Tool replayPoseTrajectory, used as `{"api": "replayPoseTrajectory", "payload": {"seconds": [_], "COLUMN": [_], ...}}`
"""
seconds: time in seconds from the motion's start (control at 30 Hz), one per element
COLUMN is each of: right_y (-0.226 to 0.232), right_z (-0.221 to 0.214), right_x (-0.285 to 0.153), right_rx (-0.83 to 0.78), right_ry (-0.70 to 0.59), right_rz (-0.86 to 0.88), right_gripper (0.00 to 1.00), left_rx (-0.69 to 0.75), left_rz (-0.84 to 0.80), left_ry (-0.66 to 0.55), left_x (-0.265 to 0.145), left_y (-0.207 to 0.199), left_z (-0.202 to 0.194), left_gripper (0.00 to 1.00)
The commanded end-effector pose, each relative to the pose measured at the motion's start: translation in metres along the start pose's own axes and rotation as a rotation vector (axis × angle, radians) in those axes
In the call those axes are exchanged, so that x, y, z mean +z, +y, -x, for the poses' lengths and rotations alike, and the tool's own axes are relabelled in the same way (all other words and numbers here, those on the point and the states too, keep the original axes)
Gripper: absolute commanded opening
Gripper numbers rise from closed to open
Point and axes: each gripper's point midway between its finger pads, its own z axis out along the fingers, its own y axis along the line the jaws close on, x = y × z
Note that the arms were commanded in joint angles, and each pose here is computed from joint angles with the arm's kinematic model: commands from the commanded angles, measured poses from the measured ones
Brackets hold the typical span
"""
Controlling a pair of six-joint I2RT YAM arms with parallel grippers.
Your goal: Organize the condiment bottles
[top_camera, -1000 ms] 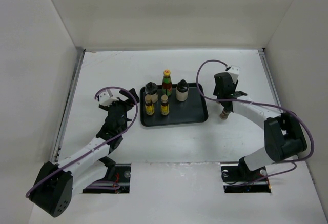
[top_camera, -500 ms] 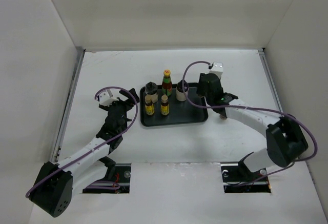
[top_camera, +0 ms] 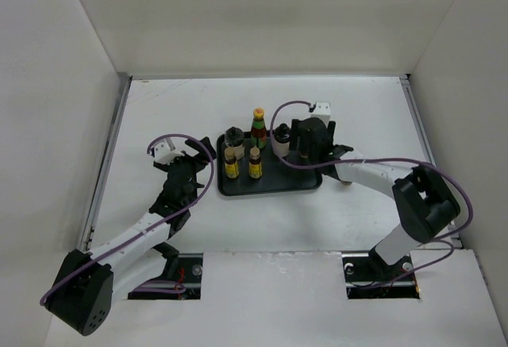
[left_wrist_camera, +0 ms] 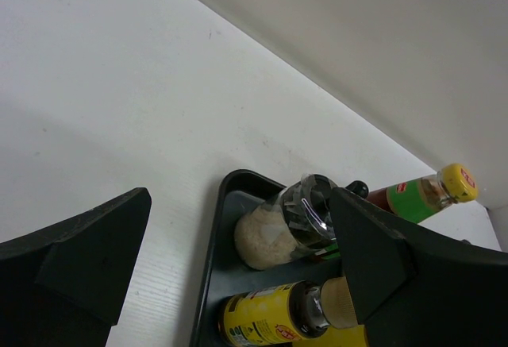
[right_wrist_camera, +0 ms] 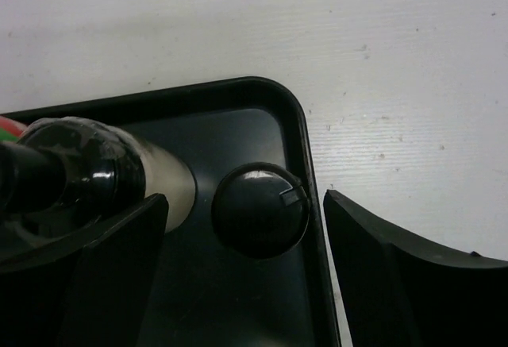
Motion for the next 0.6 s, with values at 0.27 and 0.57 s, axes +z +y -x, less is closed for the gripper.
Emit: {"api": "replayPoseTrajectory", "payload": {"seconds": [0.27,0.57], "right_y": [-0.095,-0.149], "right_z": [0.043,-0.019], "right_x": [-0.099,-0.108], "right_rx": [0.193,0.232], "right_ry": [-0.185,-0.037], "right_rz": [-0.220,-0.355], "right_gripper": [0.97,0.98], "left_rx": [-0.036,-0.038], "left_rz": [-0.044,-0.054], "left_ry": [-0.017,-0.008], "left_x": [-0.002,-0.002], "left_y": [-0.015,-0.018], "left_z": [0.007,0.005], "left_gripper": [0.99,0.99]}}
